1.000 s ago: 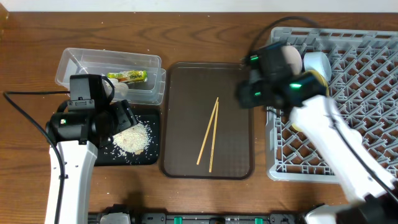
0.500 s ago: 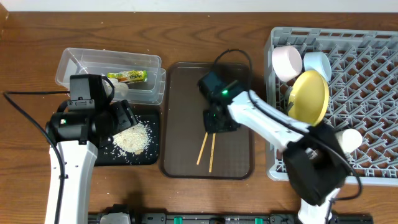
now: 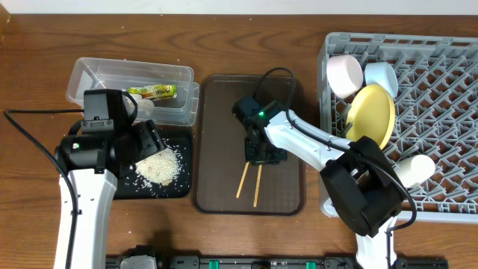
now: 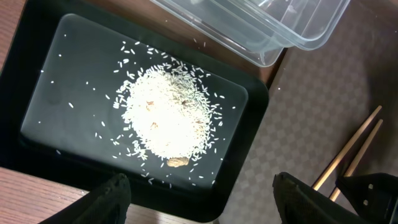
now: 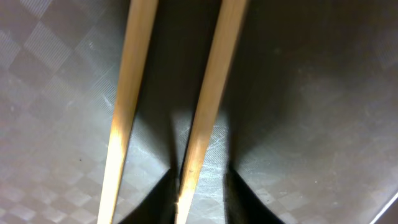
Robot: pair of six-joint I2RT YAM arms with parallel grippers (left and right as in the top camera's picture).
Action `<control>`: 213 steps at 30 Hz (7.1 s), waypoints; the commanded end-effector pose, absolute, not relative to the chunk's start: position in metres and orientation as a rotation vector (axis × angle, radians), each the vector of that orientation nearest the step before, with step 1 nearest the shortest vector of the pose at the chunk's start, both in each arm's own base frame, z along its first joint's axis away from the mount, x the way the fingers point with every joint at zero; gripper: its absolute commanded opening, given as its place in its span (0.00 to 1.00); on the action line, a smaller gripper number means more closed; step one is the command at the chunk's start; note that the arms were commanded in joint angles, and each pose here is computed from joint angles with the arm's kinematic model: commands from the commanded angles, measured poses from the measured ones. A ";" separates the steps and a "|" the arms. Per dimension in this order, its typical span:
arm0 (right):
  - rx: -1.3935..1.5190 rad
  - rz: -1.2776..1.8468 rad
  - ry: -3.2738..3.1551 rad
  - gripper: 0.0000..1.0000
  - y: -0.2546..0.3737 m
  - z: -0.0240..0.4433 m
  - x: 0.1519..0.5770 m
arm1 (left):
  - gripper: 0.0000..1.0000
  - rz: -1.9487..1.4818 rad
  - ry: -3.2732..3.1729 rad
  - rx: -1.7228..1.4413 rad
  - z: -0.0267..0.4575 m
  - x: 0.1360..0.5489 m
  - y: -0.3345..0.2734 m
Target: Sort waste into correct bins and load items into the dishwasher rack
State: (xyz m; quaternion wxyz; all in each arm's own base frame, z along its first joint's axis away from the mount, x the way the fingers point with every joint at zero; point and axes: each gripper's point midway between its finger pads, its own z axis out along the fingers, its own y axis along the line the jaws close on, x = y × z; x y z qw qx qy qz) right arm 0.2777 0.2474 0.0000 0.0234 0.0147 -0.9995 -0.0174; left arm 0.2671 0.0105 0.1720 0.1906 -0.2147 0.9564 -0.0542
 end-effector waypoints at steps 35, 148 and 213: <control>-0.014 -0.124 -3.303 0.01 0.055 0.146 0.316 | 0.76 -0.140 2.683 -0.608 0.173 0.267 0.013; -0.105 0.157 -3.264 0.11 0.050 0.103 0.297 | 0.76 -0.139 2.687 -0.608 0.173 0.266 0.013; -0.550 -0.155 -3.948 0.99 -0.018 0.191 0.209 | 0.77 -0.231 2.358 -0.151 0.182 0.193 -0.031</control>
